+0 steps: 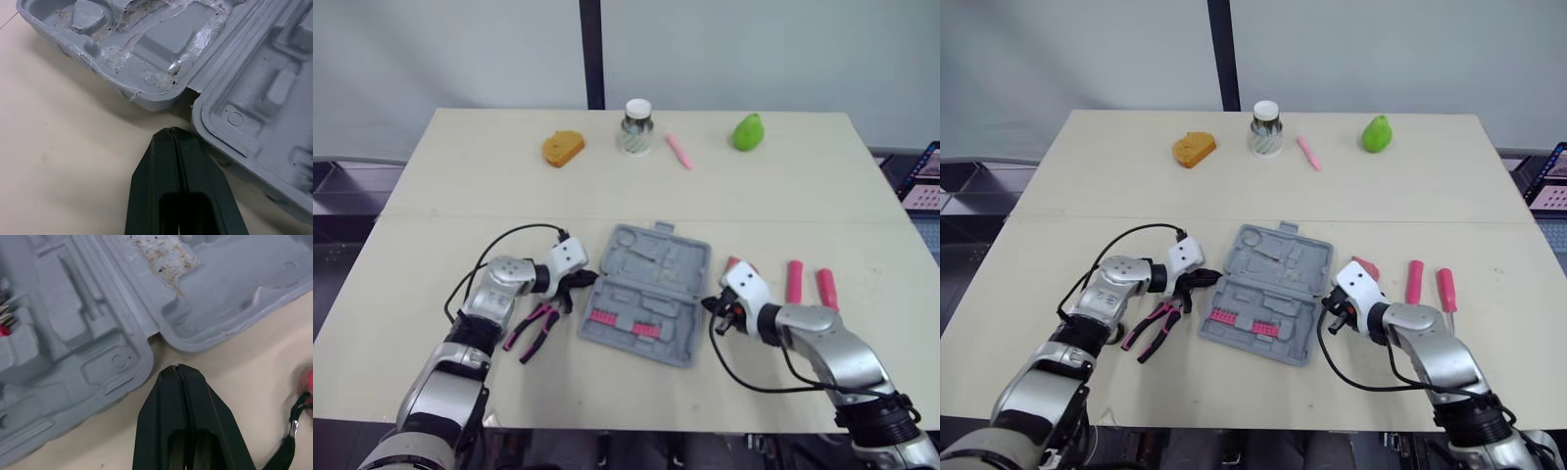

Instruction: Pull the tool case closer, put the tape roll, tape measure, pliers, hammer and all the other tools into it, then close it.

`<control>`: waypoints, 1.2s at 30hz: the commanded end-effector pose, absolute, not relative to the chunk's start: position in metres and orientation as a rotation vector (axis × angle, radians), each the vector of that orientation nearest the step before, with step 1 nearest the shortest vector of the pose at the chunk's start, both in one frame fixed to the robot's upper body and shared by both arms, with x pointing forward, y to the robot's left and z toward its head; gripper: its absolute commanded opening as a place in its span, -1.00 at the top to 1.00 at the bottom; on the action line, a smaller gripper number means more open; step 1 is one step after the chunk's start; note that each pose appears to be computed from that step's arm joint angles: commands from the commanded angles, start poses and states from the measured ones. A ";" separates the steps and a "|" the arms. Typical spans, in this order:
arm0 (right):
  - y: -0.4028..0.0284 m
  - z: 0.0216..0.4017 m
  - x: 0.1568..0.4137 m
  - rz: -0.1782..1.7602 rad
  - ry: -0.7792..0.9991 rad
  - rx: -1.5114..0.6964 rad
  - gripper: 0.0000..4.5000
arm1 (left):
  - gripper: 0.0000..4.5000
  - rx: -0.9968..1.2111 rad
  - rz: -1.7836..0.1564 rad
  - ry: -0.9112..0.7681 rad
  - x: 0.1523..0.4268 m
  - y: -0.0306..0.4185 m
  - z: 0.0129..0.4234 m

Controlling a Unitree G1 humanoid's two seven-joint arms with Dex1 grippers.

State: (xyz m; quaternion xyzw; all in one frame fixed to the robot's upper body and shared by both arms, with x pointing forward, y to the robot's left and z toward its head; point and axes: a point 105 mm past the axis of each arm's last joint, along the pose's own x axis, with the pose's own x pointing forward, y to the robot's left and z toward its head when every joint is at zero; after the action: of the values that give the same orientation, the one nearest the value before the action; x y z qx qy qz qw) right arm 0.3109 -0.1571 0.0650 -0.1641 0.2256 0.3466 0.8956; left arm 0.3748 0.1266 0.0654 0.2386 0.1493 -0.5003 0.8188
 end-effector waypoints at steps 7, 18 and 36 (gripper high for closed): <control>-0.150 0.068 0.314 0.745 0.436 -0.357 0.99 | 1.00 0.500 -1.040 0.231 0.378 0.117 0.073; -0.139 0.069 0.301 0.849 0.439 -0.345 0.99 | 1.00 0.471 -1.158 0.286 0.355 0.106 0.066; -0.124 0.064 0.252 1.090 0.514 -0.340 0.99 | 1.00 0.458 -1.179 0.489 0.265 0.137 0.050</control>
State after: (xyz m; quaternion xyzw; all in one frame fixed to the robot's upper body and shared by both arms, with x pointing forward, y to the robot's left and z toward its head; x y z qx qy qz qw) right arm 0.2611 -0.1369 0.0558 -0.1640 0.2567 0.4763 0.8248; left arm 0.2721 0.1435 0.0447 0.2150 0.2352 -0.5355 0.7821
